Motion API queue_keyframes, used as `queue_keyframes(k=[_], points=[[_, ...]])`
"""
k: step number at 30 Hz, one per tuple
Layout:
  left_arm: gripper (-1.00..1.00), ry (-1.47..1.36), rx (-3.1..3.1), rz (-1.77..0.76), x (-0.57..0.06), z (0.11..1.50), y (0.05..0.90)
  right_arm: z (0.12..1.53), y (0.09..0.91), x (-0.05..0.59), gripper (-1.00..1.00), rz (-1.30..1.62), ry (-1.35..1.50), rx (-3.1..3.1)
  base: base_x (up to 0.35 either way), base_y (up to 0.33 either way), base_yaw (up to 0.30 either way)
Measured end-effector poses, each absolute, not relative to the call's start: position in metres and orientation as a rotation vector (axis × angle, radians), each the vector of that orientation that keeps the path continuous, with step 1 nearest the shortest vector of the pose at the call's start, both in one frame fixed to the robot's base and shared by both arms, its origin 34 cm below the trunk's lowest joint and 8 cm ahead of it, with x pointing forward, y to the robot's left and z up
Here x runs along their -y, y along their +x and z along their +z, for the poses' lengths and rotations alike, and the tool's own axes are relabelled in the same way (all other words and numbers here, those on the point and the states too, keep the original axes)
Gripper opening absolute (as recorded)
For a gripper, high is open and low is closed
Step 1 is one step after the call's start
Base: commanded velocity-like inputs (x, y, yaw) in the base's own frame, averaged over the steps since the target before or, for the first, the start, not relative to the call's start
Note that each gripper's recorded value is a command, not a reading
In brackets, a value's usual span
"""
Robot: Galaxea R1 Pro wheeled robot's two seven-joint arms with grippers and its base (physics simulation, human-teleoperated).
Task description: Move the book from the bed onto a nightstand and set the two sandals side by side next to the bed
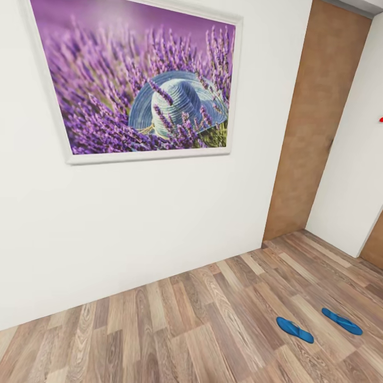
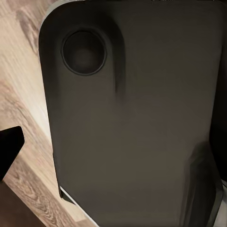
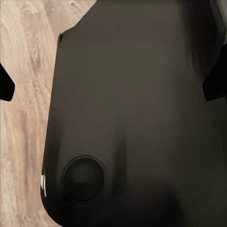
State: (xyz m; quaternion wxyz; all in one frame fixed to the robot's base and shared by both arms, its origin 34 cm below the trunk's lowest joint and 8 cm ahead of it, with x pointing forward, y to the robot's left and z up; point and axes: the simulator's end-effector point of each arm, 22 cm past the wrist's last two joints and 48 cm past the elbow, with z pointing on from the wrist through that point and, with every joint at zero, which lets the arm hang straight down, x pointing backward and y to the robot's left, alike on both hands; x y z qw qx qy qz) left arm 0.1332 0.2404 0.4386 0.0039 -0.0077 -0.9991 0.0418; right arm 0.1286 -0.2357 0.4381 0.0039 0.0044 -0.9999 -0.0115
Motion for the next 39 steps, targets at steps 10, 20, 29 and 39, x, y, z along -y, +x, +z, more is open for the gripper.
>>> queue_keyframes(k=[10,20,29,39], points=[[1.0,-0.023,3.132,0.131,-0.2404,0.4386,0.1336,0.4381,0.1287,0.2356,1.0,-0.036,0.014,3.134,0.336,0.038,0.0],[1.0,-0.022,3.132,0.129,-0.2405,0.4385,0.1331,0.4381,0.1285,0.2356,1.0,-0.036,0.017,3.133,0.338,0.004,0.0],[1.0,-0.022,3.132,0.13,-0.2404,0.4385,0.1337,0.4381,0.1291,0.2356,1.0,-0.036,0.014,3.135,0.338,0.001,0.0],[1.0,-0.021,3.132,0.13,-0.2405,0.4386,0.1333,0.4381,0.1296,0.2357,1.0,-0.036,0.007,3.136,0.338,0.0,-0.025]])
